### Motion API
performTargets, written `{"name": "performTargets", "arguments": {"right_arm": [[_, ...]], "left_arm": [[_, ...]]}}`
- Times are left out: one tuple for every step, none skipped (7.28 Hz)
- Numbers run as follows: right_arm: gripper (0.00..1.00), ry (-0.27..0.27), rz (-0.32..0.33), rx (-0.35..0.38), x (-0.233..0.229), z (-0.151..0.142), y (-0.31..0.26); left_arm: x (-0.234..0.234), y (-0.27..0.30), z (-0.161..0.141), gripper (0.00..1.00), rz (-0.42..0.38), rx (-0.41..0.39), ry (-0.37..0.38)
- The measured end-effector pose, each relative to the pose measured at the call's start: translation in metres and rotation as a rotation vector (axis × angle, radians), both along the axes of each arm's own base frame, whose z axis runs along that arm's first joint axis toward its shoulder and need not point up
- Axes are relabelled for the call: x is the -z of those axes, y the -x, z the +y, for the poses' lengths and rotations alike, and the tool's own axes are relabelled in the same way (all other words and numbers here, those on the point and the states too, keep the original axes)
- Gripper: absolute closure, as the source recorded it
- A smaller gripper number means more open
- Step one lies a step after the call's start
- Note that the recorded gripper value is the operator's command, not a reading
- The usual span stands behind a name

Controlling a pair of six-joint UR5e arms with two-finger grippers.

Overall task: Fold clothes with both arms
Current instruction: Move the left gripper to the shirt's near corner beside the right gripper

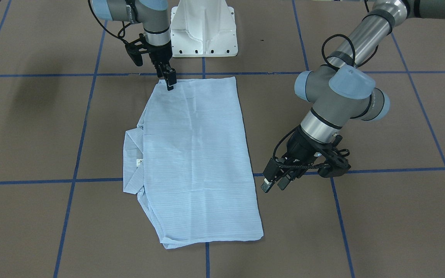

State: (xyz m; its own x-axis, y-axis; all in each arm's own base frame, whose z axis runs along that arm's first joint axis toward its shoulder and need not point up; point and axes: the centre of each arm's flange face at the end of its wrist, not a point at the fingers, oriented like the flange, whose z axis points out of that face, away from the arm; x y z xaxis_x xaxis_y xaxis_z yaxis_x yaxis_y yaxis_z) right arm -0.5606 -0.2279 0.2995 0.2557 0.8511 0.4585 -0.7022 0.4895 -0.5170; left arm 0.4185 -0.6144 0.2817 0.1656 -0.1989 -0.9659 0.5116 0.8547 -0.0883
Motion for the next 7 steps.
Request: {"name": "performTargets", "arguments": {"right_arm": [[1.00, 0.000, 0.003, 0.002, -0.0020, 0.0010, 0.0000], [1.00, 0.000, 0.005, 0.004, -0.0026, 0.0012, -0.0002], [1.00, 0.000, 0.004, 0.004, -0.0024, 0.0003, -0.0010], [1.00, 0.002, 0.003, 0.005, -0.0018, -0.0018, -0.0024], [1.00, 0.002, 0.002, 0.006, -0.0015, -0.0033, -0.0029], [1.00, 0.000, -0.002, 0.005, 0.0007, -0.0042, -0.0035], [1.00, -0.001, -0.011, 0.002, 0.0053, -0.0054, -0.0050]], "left_arm": [[0.0006, 0.0002, 0.0002, 0.32, 0.001, 0.000, -0.001], [0.0002, 0.0007, 0.0002, 0.33, 0.001, 0.001, 0.000], [-0.0004, 0.0014, 0.0007, 0.33, 0.001, 0.001, -0.001], [-0.0020, 0.0024, 0.0022, 0.33, 0.000, 0.000, 0.000], [-0.0037, 0.0033, 0.0036, 0.33, 0.000, -0.001, 0.000], [-0.0049, 0.0041, 0.0045, 0.33, -0.001, -0.001, 0.001], [-0.0042, 0.0047, 0.0053, 0.33, 0.002, -0.001, 0.001]]}}
